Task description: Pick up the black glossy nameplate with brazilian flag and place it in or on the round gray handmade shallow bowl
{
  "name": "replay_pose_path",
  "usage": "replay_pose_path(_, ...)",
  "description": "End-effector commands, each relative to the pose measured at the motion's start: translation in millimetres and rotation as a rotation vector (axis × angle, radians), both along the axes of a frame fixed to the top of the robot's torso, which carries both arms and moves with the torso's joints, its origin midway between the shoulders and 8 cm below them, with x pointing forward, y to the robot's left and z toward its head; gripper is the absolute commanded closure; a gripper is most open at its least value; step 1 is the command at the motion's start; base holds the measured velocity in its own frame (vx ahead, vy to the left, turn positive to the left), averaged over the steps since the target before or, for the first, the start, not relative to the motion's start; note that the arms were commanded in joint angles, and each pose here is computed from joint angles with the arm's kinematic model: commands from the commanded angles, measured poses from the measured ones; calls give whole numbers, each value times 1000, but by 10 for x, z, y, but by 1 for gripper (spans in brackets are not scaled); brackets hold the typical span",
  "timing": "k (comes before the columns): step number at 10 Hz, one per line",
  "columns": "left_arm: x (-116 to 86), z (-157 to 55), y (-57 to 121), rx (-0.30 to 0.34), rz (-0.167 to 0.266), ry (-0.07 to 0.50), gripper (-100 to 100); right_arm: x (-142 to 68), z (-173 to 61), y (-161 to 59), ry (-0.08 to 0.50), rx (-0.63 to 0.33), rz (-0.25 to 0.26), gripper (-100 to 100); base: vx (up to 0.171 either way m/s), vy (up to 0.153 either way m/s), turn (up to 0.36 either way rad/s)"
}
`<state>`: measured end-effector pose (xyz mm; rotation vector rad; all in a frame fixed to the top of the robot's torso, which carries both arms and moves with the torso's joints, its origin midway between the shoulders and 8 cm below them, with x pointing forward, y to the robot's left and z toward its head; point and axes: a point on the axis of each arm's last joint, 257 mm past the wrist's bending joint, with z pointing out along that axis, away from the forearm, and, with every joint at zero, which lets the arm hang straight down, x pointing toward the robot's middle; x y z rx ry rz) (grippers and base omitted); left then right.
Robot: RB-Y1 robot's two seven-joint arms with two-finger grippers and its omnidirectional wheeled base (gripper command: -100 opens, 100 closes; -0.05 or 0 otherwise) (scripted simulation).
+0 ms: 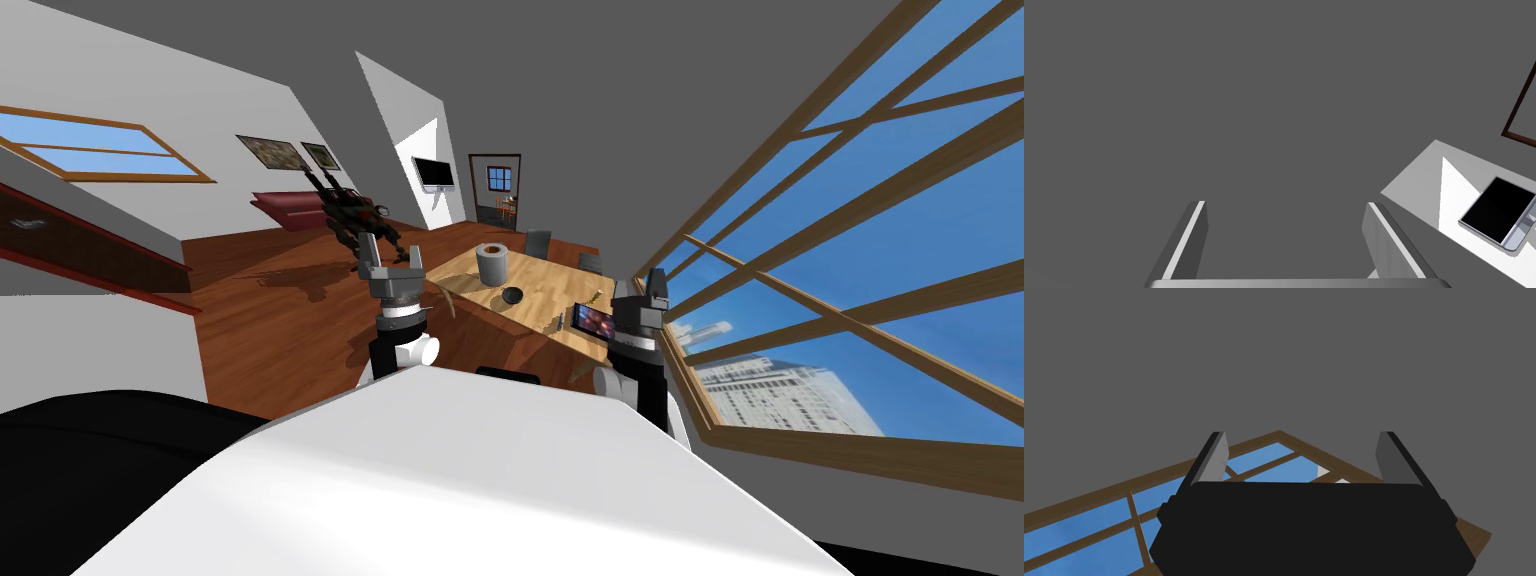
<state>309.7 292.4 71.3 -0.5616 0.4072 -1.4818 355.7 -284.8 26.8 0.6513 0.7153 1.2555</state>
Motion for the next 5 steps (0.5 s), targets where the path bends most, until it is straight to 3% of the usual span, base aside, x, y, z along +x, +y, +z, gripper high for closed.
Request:
replay_pose_path(1, 0, 0, 0, 0, 0, 0, 0, 142, -182, -52, 61, 37, 30, -100, 42, 53, -25)
replay_pose_path(5, 0, 0, 0, 0, 0, 0, 0, 443, -582, -195, 191, 137, 77, -100, 37, 51, -24)
